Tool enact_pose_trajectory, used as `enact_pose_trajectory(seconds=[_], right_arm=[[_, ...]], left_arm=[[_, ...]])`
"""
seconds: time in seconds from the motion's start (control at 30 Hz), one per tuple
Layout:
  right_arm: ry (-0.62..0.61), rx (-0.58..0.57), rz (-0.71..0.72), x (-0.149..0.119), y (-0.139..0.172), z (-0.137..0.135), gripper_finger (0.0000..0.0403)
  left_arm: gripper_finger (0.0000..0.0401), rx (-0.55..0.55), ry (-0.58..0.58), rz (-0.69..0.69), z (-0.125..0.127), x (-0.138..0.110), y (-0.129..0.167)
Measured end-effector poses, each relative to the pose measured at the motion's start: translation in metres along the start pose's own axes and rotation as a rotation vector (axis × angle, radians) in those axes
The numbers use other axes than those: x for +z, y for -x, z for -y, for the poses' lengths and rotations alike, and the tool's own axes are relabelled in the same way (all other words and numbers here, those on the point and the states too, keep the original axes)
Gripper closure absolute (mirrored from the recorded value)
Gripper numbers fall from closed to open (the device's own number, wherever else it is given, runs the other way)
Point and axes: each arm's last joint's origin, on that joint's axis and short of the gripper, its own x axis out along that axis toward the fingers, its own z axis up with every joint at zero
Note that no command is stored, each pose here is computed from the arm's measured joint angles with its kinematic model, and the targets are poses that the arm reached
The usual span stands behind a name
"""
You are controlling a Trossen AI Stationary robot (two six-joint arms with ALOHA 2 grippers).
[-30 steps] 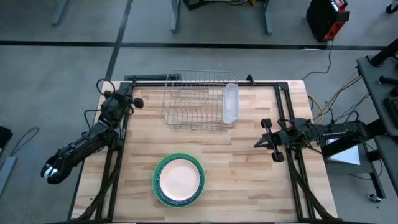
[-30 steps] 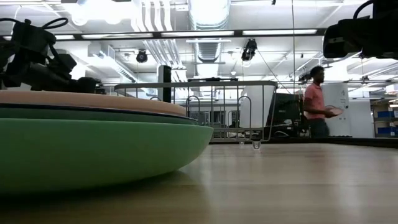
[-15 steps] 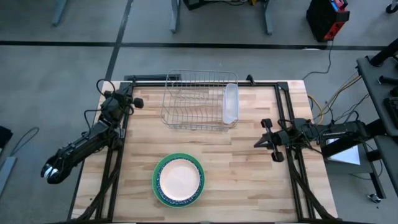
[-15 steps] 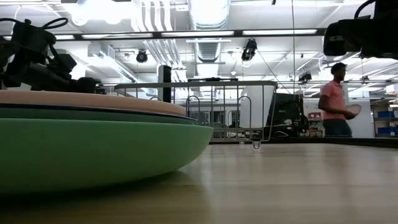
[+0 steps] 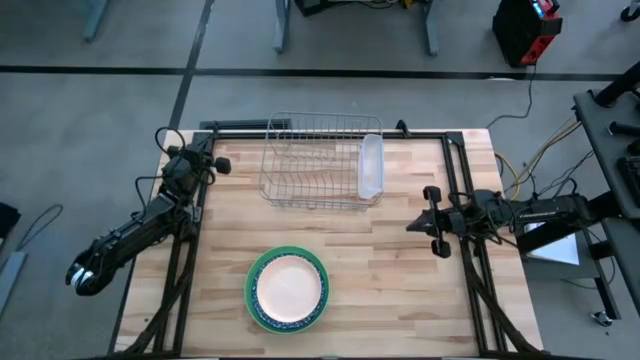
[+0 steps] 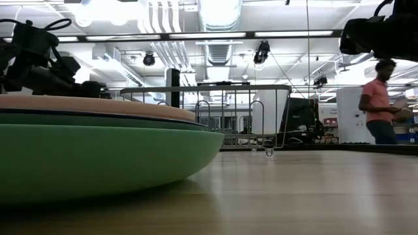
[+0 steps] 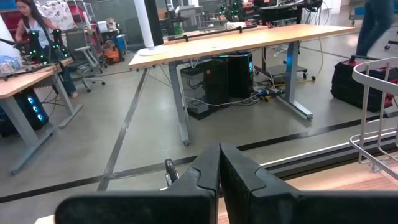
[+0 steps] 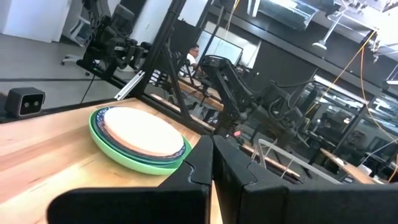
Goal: Sort dishes
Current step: Move the light pink plate to the center of the table
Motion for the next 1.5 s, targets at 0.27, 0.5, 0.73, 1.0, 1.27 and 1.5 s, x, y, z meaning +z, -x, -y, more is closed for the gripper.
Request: enact_pose_trajectory(seconds=[0.27, 0.5, 0.73, 1.0, 1.27, 1.5], right_arm=[[0.019, 0.000, 0.000, 0.0000, 0.0000, 0.0000, 0.0403], [0.025, 0.000, 0.000, 0.0000, 0.0000, 0.0000, 0.0403], [0.025, 0.001, 0.000, -0.0001, 0.0000, -0.0001, 0.0403], [0.025, 0.001, -0.001, -0.0003, 0.0000, -0.0002, 0.0403], [-0.061, 0.001, -0.001, -0.0003, 0.0000, -0.0002, 0.0403], [-0.099, 0.001, -0.001, -0.0003, 0.0000, -0.0002, 0.0403]], left_arm=[[0.0401, 0.000, 0.000, 0.000, 0.0000, 0.0000, 0.0000], [0.0401, 0.000, 0.000, 0.000, 0.0000, 0.0000, 0.0000], [0.0401, 0.000, 0.000, 0.001, 0.0000, 0.0001, 0.0000], [0.0401, 0.000, 0.000, 0.000, 0.0000, 0.0000, 0.0000], [0.0401, 0.000, 0.000, 0.000, 0.0000, 0.0000, 0.0000], [0.0401, 0.000, 0.000, 0.000, 0.0000, 0.0000, 0.0000]])
